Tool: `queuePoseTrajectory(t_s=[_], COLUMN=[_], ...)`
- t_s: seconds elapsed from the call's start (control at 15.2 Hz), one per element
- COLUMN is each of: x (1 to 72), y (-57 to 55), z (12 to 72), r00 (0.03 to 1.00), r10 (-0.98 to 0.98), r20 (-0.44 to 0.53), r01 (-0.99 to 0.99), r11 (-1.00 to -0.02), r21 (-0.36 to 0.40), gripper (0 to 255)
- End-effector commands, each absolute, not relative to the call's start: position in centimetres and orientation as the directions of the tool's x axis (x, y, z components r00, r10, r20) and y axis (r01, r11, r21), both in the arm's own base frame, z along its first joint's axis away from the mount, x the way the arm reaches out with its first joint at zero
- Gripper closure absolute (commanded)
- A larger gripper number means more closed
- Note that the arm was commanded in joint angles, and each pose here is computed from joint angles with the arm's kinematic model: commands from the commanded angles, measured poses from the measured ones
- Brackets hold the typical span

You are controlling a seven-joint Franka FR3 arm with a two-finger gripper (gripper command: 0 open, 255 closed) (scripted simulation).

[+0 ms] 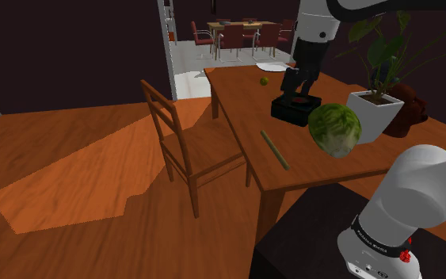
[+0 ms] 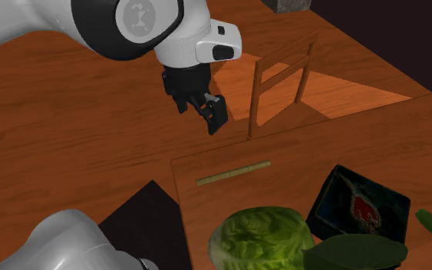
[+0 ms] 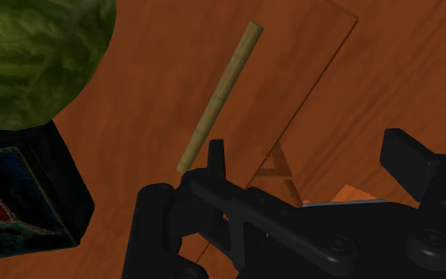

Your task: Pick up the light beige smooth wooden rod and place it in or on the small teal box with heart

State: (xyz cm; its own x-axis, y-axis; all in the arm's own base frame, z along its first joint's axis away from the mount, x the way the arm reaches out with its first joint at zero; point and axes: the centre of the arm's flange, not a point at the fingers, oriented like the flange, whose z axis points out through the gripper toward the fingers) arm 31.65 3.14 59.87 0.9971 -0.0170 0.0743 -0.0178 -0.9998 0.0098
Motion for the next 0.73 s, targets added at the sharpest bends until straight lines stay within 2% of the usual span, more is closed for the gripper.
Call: queuePoseTrajectory(t_s=[0.0, 0.66], x=[31.6, 37.8], y=[3.1, -1.8], z=[59.9, 48.2], r00=[0.997, 0.954], r10=[-0.017, -0.300], r20=[0.074, -0.021], r01=[-0.018, -0.301], r11=[-1.000, -0.951], r21=[0.010, -0.067], gripper=[0, 0])
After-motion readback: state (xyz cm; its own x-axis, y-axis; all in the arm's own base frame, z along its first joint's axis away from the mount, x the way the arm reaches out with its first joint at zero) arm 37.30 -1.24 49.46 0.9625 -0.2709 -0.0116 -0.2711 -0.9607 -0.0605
